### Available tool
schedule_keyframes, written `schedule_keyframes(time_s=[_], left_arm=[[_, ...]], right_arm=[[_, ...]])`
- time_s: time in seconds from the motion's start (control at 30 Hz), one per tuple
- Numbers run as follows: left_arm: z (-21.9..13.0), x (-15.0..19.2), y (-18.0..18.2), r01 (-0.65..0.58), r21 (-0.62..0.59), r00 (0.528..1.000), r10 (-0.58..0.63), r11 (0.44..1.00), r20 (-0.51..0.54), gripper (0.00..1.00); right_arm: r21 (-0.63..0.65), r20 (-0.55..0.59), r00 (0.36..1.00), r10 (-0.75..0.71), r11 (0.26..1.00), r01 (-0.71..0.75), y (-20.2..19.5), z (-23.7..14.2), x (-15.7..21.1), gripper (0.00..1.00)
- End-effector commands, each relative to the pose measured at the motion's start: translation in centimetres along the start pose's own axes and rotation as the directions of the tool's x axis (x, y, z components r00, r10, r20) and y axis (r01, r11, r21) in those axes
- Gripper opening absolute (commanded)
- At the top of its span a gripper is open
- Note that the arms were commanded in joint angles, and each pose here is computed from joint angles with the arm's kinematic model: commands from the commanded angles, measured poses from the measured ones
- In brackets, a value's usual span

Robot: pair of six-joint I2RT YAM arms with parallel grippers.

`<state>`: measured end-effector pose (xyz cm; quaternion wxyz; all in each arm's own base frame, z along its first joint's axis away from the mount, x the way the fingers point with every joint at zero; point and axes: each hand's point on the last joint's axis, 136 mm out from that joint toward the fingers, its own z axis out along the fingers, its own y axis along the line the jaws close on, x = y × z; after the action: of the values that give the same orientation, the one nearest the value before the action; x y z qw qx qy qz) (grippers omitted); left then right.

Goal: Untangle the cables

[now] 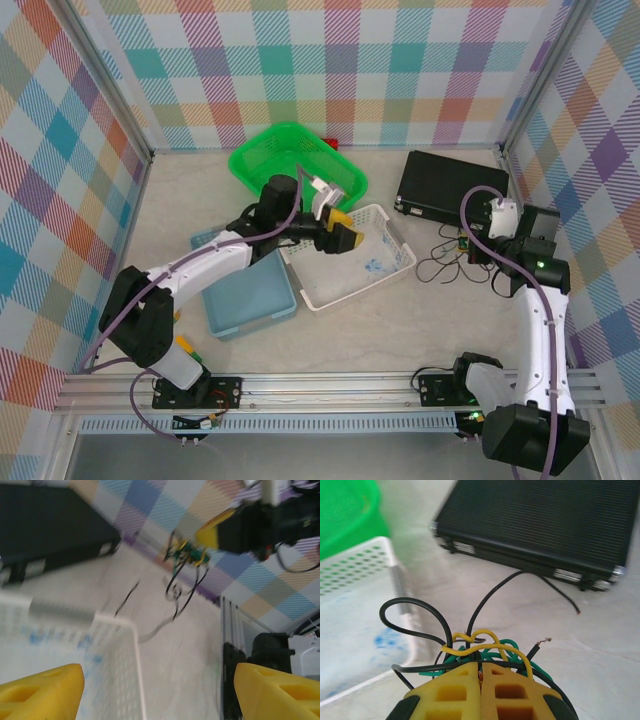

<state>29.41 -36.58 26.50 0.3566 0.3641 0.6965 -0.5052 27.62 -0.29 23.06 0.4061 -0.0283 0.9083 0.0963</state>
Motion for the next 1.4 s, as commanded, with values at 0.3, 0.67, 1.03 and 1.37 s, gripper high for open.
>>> schedule_keyframes(time_s=[0.3,0.67,1.03,1.37], left_arm=[[5.2,-8.1,-3.0,-0.373,0.149,0.875,0.293,0.916,0.384,0.86],[6.5,-8.3,-4.6,-0.155,0.014,0.961,0.148,0.988,0.232,0.84],[6.0,-5.7,-6.4,0.245,-0.175,0.966,-0.256,0.954,-0.042,0.83],[0.4,-8.2,-5.8,0.368,-0.371,0.929,-0.351,0.852,0.115,0.83]], right_arm=[[-0.445,0.285,0.951,-0.124,0.861,0.246,9.8,-5.9,-3.7,0.0],[-0.464,0.355,0.916,-0.186,0.816,0.345,10.7,-6.7,-4.7,0.0],[-0.451,0.447,0.857,-0.257,0.763,0.464,11.7,-7.0,-4.7,0.0],[-0.451,0.493,0.824,-0.278,0.728,0.515,12.7,-7.5,-4.1,0.0]])
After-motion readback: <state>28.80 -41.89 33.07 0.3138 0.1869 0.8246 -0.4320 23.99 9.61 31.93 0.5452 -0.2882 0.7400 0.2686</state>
